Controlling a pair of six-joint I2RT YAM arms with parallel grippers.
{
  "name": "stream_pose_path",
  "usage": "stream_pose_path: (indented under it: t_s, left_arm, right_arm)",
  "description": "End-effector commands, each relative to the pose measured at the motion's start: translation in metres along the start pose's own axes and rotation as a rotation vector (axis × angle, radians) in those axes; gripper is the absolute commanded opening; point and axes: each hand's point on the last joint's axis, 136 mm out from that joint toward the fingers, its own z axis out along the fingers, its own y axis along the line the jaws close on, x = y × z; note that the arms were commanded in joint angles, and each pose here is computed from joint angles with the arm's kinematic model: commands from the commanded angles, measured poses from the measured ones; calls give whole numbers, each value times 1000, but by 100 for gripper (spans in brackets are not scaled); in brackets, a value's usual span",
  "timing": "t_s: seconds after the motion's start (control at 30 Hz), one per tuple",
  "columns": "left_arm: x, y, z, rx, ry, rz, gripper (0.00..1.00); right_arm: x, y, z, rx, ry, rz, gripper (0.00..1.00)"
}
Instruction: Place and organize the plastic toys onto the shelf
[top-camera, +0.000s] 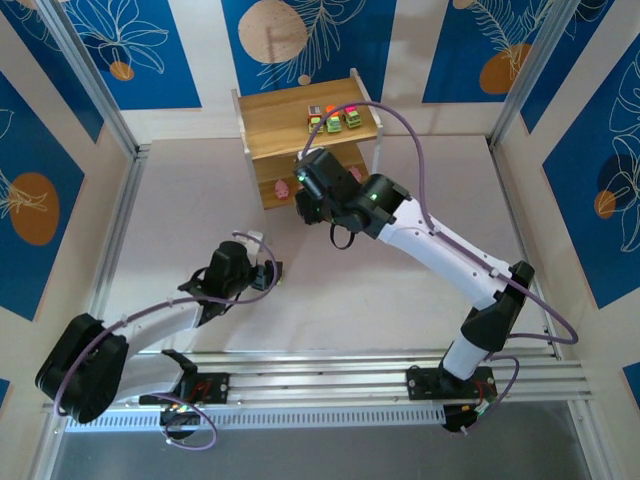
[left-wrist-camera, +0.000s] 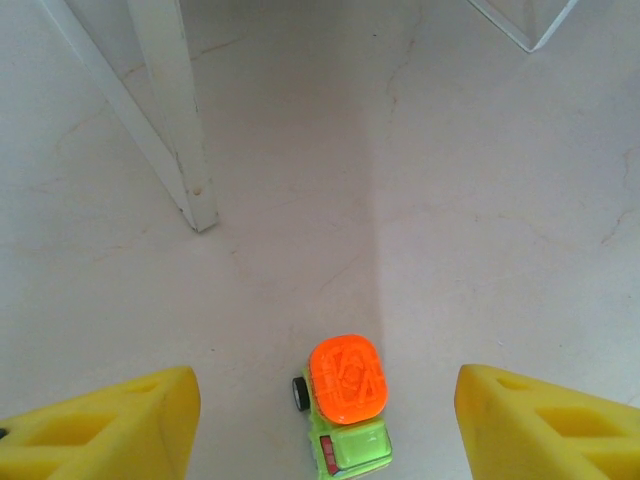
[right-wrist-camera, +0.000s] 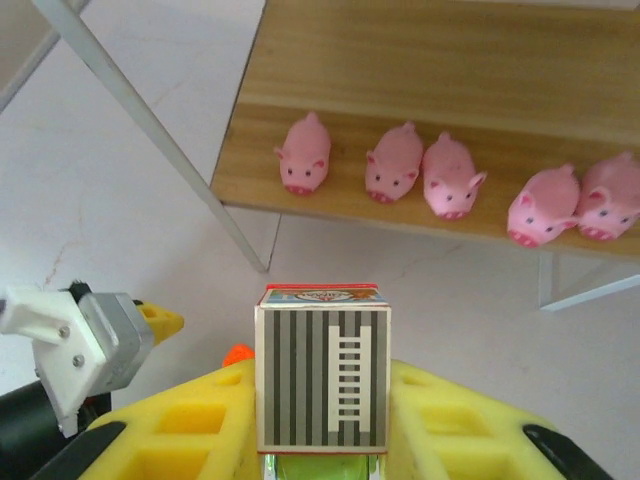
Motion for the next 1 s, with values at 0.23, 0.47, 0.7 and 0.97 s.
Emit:
stream_pose_path:
  t_s: [0.23, 0.47, 0.7, 0.97]
  left_arm:
    - [-17, 2, -7, -59, -48, 47, 68]
    - [-18, 0, -8, -65, -55, 59, 68]
    - [-18, -1, -8, -60, -58, 65, 68]
    - [-16, -3, -6, -51, -53, 61, 68]
  right_arm:
    - [-47, -9, -30, 7, -52, -20, 29]
    - [-80, -10, -36, 6, -92, -15, 29]
    - [-99, -16, -26, -10, -118, 28, 29]
    - [-120, -16, -12, -34, -188, 34, 29]
